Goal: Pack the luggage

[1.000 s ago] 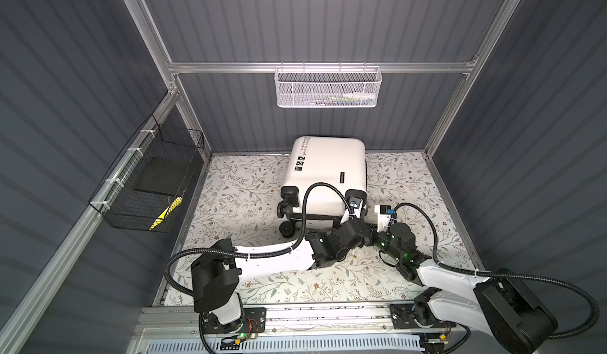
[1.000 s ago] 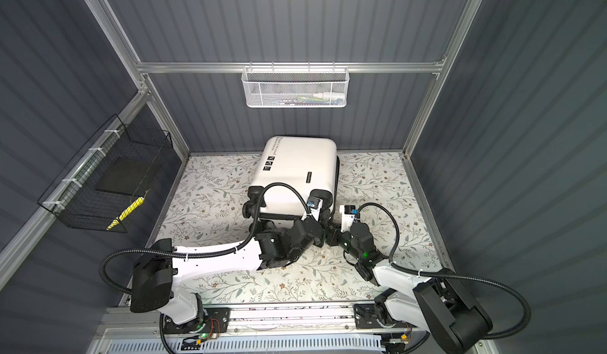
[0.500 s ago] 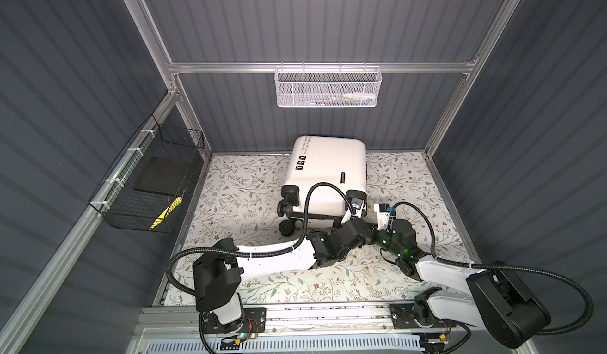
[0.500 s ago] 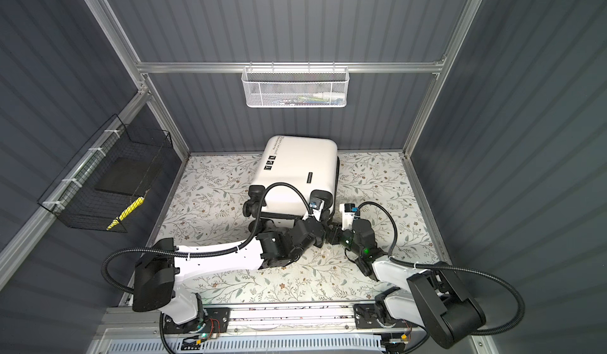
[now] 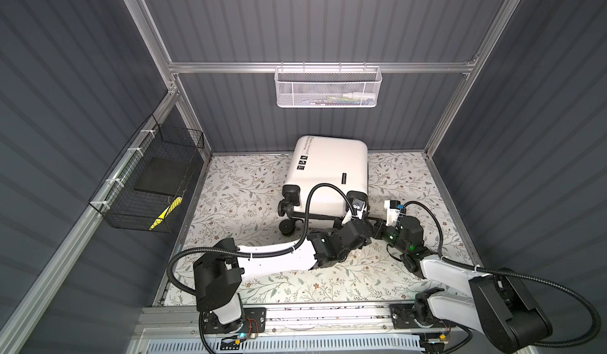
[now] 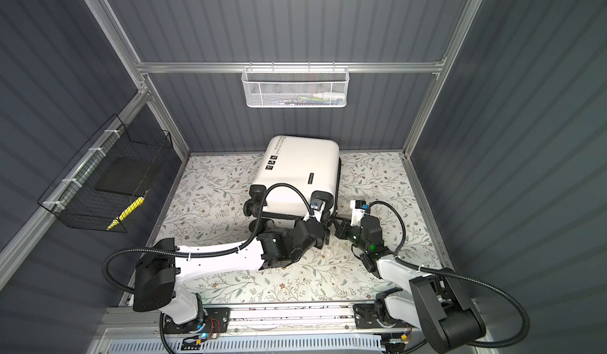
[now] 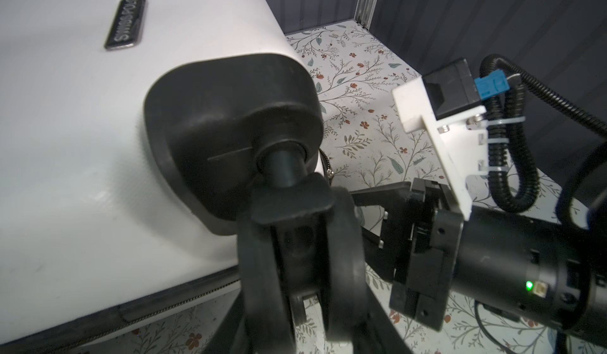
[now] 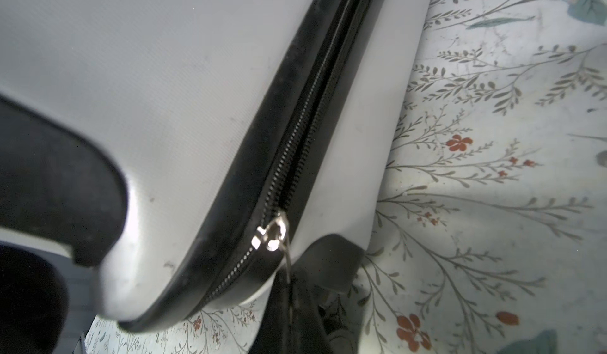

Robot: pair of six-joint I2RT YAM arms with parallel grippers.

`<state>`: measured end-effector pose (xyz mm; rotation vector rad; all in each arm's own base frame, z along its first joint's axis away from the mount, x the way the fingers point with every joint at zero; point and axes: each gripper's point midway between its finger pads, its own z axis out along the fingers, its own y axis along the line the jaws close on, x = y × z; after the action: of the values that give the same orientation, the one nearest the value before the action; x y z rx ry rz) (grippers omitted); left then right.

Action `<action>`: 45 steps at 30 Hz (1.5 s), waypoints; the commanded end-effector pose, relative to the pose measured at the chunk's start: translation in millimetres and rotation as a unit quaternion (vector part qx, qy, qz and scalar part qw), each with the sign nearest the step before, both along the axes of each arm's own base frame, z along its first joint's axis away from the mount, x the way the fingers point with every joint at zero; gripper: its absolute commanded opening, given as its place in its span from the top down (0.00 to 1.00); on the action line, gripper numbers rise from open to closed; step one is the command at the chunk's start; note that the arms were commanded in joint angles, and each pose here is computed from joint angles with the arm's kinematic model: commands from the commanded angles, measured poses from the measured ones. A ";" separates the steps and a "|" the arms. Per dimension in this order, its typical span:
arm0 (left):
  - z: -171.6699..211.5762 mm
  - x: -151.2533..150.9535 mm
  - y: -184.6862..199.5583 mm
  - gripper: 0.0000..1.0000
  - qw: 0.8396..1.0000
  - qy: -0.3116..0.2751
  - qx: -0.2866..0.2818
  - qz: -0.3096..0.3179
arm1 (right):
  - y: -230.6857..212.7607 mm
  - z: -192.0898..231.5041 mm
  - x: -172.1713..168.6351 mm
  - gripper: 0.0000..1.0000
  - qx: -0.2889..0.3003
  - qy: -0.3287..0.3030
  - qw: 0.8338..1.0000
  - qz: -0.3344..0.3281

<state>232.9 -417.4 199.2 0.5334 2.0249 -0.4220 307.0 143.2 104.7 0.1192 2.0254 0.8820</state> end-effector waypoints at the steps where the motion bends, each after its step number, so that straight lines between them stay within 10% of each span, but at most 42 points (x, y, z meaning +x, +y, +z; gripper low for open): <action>1: 61.2 1.9 -0.9 1.00 0.997 -0.045 -0.056 0.008 | -60.2 -29.9 20.6 1.00 -0.045 0.053 0.987 -0.146; 32: 34.8 -56.9 74.9 1.00 0.995 0.021 -0.058 -0.074 | -136.6 8.6 159.5 1.00 0.004 0.077 0.970 -0.230; 45: 17.2 -63.5 93.9 0.95 0.996 0.026 -0.028 -0.081 | -112.8 14.8 193.7 0.93 0.051 0.069 0.985 -0.151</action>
<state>178.3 -329.3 199.4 0.6558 2.0446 -0.5679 480.1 78.4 115.0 0.3929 2.1181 0.9460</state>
